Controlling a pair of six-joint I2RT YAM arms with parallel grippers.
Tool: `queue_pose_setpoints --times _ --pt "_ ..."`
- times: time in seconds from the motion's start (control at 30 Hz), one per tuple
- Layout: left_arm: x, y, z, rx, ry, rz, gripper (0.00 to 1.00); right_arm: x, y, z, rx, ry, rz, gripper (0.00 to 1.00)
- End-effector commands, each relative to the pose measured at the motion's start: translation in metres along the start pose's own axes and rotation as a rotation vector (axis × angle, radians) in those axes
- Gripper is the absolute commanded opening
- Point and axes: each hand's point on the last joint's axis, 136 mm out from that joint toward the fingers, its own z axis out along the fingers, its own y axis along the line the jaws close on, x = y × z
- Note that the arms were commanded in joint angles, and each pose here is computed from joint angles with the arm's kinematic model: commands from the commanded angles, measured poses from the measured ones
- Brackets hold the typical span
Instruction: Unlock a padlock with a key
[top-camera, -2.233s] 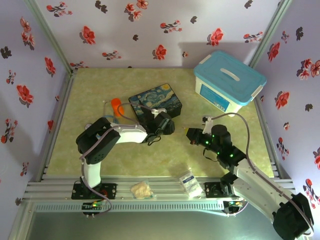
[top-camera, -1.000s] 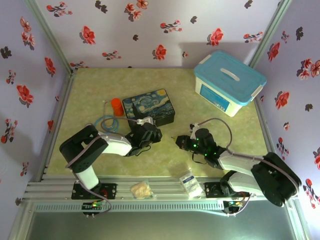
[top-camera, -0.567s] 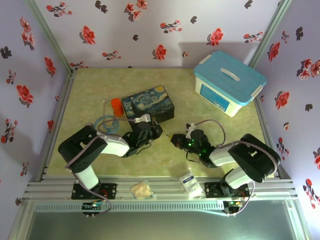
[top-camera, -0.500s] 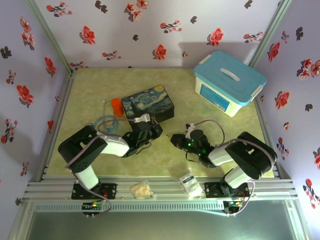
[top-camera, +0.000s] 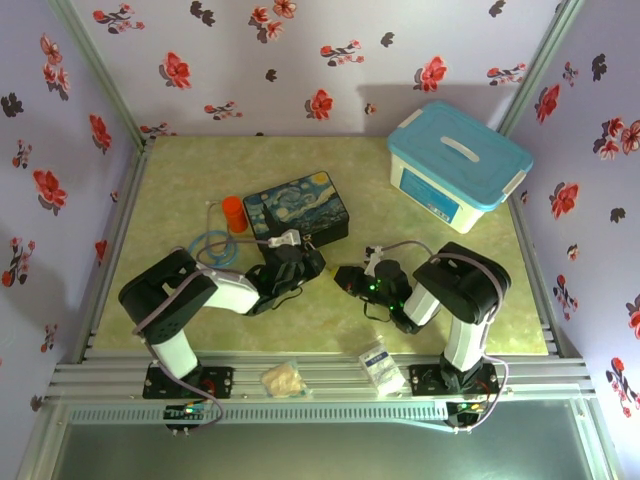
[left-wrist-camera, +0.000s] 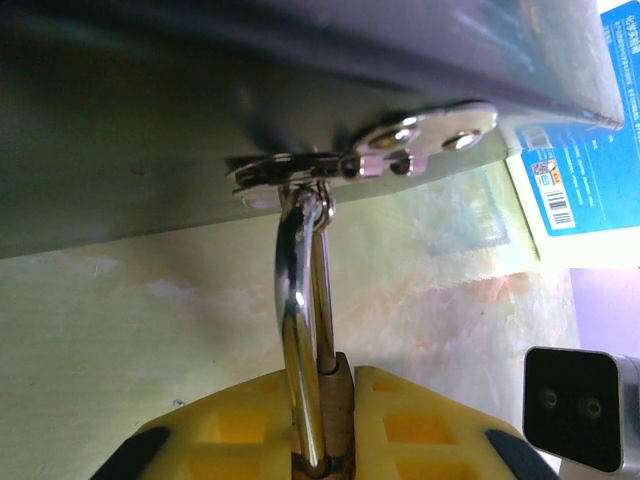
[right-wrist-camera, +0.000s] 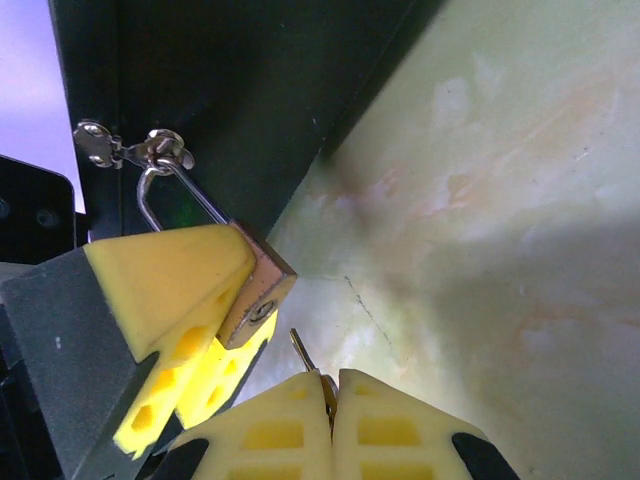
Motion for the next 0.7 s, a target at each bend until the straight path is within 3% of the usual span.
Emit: queue_pose_setpoints --times 0.0,0.4,0.67 --pt "-0.008 -0.010 0.001 0.053 -0.044 -0.005 0.17 -0.008 0.020 0.004 -0.084 -0.026 -0.008 0.00" --pt "-0.014 -0.017 -0.002 0.083 -0.067 -0.045 0.12 -0.010 0.021 0.005 -0.084 -0.038 0.002 0.00" --pt "-0.019 -0.023 -0.004 0.129 -0.096 -0.107 0.19 -0.004 0.018 0.004 -0.073 -0.027 0.003 0.00"
